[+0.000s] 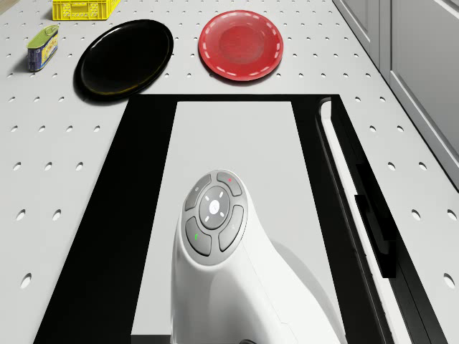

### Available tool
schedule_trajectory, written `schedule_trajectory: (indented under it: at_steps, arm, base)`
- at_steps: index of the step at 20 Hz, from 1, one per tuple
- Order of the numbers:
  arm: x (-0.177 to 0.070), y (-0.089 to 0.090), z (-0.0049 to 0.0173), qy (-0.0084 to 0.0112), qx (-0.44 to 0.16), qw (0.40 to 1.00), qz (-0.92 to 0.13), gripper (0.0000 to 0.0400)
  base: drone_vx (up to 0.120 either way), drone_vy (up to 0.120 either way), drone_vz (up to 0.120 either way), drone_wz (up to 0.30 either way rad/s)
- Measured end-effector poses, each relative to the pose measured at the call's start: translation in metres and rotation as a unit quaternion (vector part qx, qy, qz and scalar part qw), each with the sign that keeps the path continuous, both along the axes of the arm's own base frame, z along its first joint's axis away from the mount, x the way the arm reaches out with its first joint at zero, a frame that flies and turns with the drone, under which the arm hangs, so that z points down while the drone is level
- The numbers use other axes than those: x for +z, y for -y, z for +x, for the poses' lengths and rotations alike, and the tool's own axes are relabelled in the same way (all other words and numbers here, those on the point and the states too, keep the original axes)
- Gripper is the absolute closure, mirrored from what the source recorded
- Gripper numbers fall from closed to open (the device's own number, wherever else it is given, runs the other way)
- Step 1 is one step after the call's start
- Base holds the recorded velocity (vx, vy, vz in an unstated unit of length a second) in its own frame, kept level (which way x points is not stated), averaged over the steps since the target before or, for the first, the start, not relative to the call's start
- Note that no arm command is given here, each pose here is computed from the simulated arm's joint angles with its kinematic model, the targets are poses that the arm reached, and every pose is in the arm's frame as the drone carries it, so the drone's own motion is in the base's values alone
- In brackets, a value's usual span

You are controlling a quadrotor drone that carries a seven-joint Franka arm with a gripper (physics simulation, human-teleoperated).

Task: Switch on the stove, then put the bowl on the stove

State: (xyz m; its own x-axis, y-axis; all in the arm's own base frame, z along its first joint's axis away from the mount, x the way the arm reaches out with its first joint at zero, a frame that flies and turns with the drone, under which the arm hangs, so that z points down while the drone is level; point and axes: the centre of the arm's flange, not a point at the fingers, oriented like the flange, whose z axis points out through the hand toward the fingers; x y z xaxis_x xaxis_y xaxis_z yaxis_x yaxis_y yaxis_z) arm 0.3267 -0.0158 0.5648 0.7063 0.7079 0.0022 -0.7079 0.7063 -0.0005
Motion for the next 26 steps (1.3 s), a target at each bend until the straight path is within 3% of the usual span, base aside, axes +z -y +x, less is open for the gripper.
schedule_trajectory:
  at_steps: [12, 22, 26]
  arm:
    - [0.000, 0.015, 0.0000, 0.0000, -0.001, 1.000, 0.000, 0.0000]
    - [0.000, 0.045, -0.0001, 0.0000, -0.001, 1.000, 0.000, 0.0000]
    - [0.000, 0.045, 0.0000, 0.0000, -0.001, 1.000, 0.000, 0.0000]
  base:
    - [0.000, 0.000, 0.000, 0.000]
    - [0.000, 0.000, 0.000, 0.000]
    - [0.000, 0.000, 0.000, 0.000]
